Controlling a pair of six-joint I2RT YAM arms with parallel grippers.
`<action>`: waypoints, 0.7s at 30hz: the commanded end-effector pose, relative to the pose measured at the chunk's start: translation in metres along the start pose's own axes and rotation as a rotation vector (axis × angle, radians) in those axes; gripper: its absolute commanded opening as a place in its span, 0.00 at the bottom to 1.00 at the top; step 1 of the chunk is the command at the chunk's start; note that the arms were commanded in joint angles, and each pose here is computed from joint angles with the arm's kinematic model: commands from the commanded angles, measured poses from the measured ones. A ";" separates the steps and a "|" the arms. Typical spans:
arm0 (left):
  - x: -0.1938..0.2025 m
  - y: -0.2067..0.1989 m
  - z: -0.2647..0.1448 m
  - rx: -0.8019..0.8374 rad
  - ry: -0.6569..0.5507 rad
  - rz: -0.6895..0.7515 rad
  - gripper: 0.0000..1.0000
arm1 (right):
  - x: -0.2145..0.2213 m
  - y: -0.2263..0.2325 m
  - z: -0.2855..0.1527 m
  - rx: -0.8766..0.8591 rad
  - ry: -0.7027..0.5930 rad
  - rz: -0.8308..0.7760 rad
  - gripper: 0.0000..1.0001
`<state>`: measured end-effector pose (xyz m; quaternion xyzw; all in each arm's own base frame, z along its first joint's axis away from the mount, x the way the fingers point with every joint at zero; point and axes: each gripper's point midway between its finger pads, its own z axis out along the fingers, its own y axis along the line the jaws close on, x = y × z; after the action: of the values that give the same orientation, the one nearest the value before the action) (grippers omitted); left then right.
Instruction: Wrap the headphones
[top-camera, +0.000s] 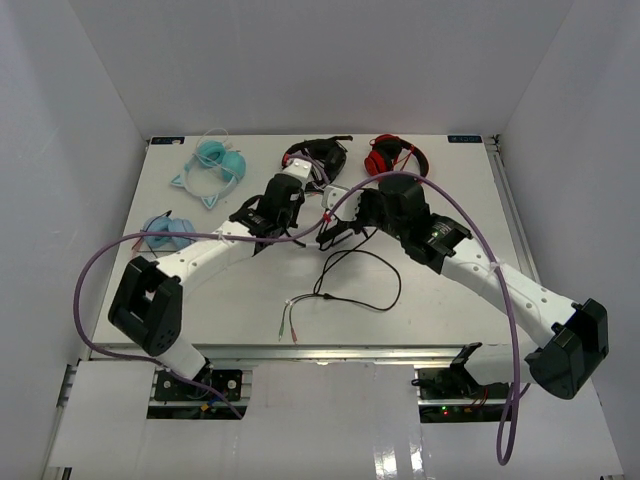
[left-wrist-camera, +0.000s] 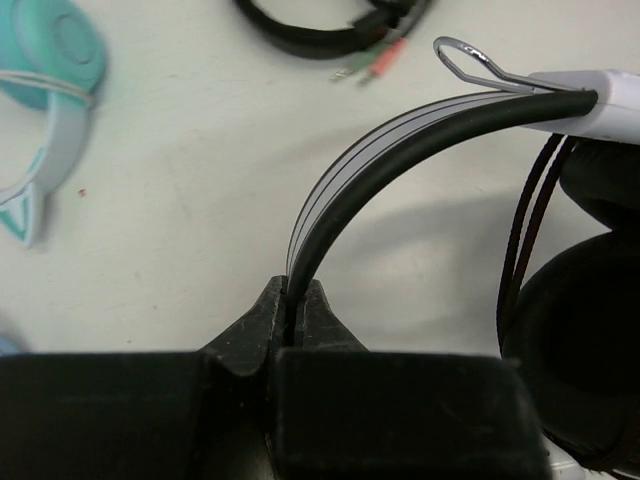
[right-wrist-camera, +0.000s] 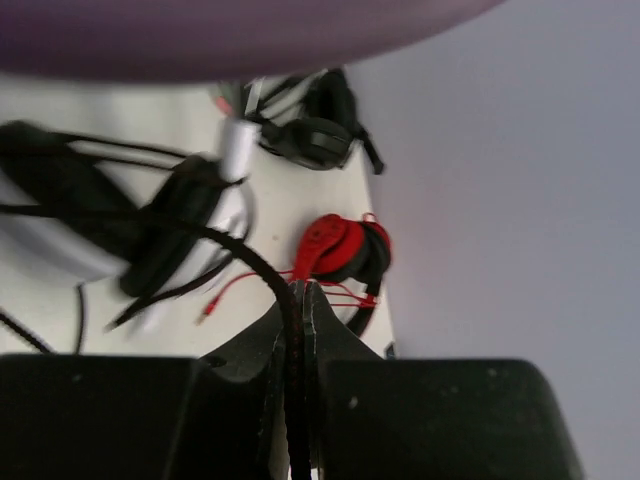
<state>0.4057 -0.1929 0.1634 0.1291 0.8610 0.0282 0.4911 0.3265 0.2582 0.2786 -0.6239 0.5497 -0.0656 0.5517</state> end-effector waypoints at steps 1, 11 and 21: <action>-0.053 -0.012 -0.059 0.181 -0.211 0.065 0.00 | 0.039 -0.040 -0.003 0.206 0.142 -0.086 0.08; -0.026 -0.030 -0.121 0.454 -0.266 0.178 0.00 | 0.075 -0.043 0.001 0.145 0.024 0.200 0.08; -0.026 -0.095 -0.196 0.977 -0.263 0.148 0.00 | 0.066 -0.017 0.016 -0.084 -0.165 0.521 0.08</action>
<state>0.2871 -0.2415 0.2307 0.3587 0.7534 -0.2109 0.5092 0.3645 0.2069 0.2361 -0.5419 0.6312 0.0534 0.5524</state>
